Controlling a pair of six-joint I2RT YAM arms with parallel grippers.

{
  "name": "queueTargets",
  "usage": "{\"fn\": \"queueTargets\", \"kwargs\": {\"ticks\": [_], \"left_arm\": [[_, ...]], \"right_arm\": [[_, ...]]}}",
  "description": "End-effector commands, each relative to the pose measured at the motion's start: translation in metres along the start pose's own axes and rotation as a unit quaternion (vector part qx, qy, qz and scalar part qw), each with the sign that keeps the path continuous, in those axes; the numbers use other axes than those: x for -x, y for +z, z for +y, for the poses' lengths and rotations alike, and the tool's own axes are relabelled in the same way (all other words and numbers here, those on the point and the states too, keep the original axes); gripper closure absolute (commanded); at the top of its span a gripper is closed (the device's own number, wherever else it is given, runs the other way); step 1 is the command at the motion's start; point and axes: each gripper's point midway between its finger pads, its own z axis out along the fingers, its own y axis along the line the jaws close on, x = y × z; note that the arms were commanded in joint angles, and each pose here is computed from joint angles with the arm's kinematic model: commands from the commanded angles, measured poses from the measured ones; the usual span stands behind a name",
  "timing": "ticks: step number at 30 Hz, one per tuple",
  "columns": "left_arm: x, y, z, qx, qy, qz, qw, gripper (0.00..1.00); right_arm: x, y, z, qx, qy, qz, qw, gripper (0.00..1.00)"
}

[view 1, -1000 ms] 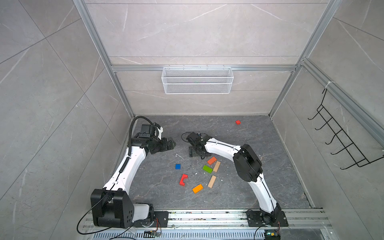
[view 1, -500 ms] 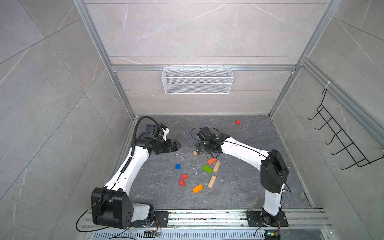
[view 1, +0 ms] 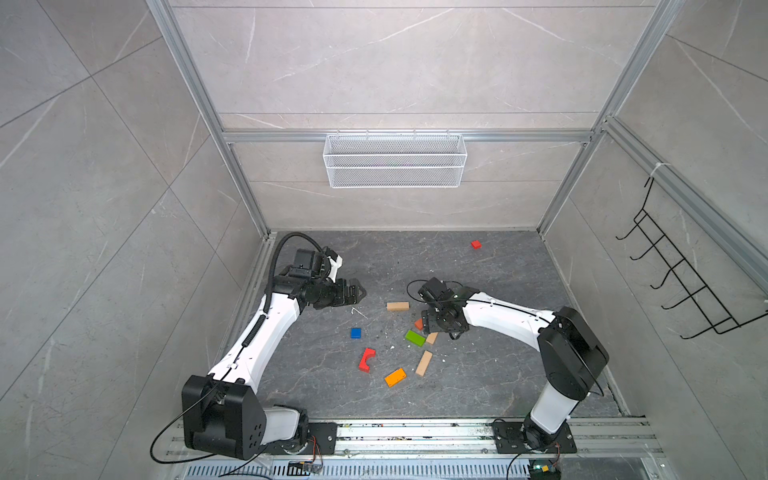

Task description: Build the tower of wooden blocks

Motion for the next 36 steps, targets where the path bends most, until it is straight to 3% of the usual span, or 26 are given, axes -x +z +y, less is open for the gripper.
{"fn": "queueTargets", "kwargs": {"ticks": [1, 36], "left_arm": [[0.006, -0.011, -0.005, -0.001, 0.021, -0.023, 1.0, 0.0], [0.004, -0.01, -0.003, 0.004, 0.018, -0.02, 1.0, 0.0]], "right_arm": [[0.008, 0.004, 0.002, 0.005, 0.037, -0.018, 0.999, 0.19], [-0.018, 0.039, -0.043, -0.06, 0.111, 0.031, 0.992, 0.3]]}}
